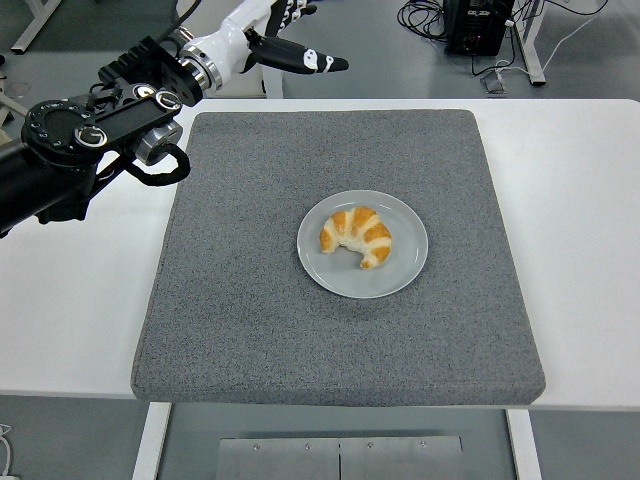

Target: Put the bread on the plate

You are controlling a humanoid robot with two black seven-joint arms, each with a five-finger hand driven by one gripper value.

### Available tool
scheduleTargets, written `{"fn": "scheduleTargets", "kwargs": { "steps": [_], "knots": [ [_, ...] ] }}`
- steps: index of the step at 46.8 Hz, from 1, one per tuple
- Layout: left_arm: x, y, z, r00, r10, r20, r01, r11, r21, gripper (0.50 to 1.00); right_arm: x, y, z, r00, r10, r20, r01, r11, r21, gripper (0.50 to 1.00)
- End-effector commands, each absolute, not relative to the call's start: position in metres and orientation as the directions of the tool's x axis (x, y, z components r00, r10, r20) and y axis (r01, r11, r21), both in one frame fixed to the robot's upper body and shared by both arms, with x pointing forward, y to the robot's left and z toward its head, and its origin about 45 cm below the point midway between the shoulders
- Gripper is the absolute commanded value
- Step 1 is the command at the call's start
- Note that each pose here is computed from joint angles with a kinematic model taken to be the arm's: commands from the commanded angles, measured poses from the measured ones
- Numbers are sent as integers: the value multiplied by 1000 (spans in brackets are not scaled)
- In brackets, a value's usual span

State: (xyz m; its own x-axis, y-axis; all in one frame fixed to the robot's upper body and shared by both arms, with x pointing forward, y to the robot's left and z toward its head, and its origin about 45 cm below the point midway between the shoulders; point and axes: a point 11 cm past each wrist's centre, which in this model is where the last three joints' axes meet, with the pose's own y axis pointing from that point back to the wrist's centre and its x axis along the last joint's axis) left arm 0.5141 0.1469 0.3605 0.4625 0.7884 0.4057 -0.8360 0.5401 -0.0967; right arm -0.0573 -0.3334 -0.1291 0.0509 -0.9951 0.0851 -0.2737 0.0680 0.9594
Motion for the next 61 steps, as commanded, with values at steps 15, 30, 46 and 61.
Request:
{"fn": "scheduleTargets", "kwargs": {
  "steps": [15, 30, 46, 61],
  "knots": [
    [534, 153, 338, 402, 901, 163, -901, 421, -104, 978, -57, -334, -129, 51, -995, 86, -273, 69, 960, 1000],
    [540, 181, 296, 277, 937, -215, -940, 310, 140, 977, -57, -333, -129, 51, -995, 84, -273, 67, 960, 1000],
    [537, 179, 284, 265, 902, -341, -940, 321, 120, 975, -57, -331, -129, 50, -996, 78, -273, 61, 960, 1000],
    [528, 189, 260, 244, 872, -424, -943, 316, 107, 975, -60, -332, -129, 48, -996, 80, -269, 64, 961, 1000]
  ]
}}
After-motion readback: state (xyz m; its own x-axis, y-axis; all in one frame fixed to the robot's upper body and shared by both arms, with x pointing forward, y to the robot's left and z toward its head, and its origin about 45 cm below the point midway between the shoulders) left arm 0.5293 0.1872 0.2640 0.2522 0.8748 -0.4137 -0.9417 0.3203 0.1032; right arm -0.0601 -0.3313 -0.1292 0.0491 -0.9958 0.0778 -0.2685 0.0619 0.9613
